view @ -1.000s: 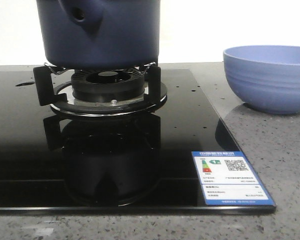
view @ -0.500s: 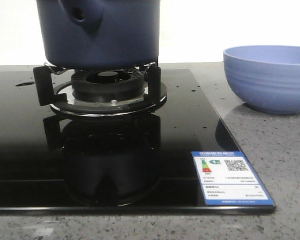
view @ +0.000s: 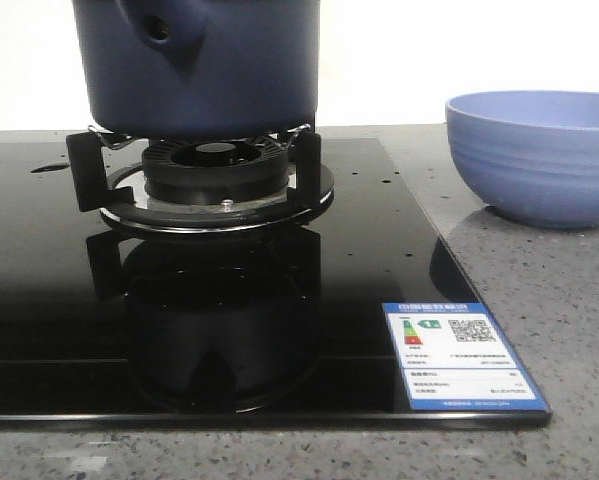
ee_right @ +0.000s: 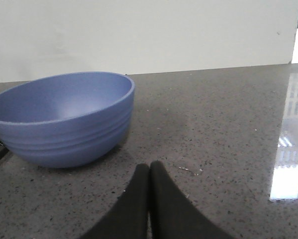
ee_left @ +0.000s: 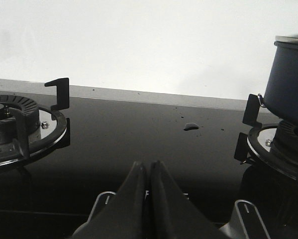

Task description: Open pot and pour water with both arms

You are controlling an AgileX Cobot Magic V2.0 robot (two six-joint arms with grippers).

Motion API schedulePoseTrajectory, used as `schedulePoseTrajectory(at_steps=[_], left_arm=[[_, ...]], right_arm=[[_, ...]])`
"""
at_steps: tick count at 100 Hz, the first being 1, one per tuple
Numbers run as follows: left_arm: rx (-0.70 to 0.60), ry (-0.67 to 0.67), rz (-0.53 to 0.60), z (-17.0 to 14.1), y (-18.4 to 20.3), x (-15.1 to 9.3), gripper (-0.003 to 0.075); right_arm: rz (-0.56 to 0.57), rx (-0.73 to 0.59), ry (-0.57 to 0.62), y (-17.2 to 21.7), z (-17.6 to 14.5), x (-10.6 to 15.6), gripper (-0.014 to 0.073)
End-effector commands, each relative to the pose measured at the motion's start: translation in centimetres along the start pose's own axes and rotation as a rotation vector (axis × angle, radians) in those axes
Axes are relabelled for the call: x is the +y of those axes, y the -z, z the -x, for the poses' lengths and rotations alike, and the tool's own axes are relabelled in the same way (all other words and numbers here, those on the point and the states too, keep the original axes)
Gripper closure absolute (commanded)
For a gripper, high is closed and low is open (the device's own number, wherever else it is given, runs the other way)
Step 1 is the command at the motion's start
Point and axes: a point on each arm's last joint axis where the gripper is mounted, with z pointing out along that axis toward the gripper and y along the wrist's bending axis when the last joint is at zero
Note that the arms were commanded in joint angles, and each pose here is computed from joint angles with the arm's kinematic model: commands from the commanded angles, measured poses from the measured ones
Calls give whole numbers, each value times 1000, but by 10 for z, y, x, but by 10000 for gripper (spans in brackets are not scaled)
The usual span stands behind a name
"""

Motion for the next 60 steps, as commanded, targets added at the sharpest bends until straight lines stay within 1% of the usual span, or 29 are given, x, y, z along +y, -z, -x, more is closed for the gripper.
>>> schedulePoseTrajectory(at_steps=[1,10,19,31,41,46,52,60], left_arm=[[-86,24,-2,-2,1,1,741],[-88,129,-6,-2,1,1,741],[-87,278,-11,-2,1,1,741],[-86,454,-17,-2,1,1,741],[-87,571,-21,-1,1,1,741],[-89,604,-23,0,1,1,741],[-94,611,-25,2,2,1,741],[-109,608,-32,7,2,0,741]], right_arm=[[8,-83,-23,0,1,0,659],[12,-85,-84,0,1,0,659],[16,-100,-166,0,2,0,659],[22,-125,-352,1,4,0,659],[29,-111,-453,1,4,0,659],[31,-107,-482,1,3,0,659],[35,-103,-507,1,4,0,659],[50,-104,-506,3,13,2,656]])
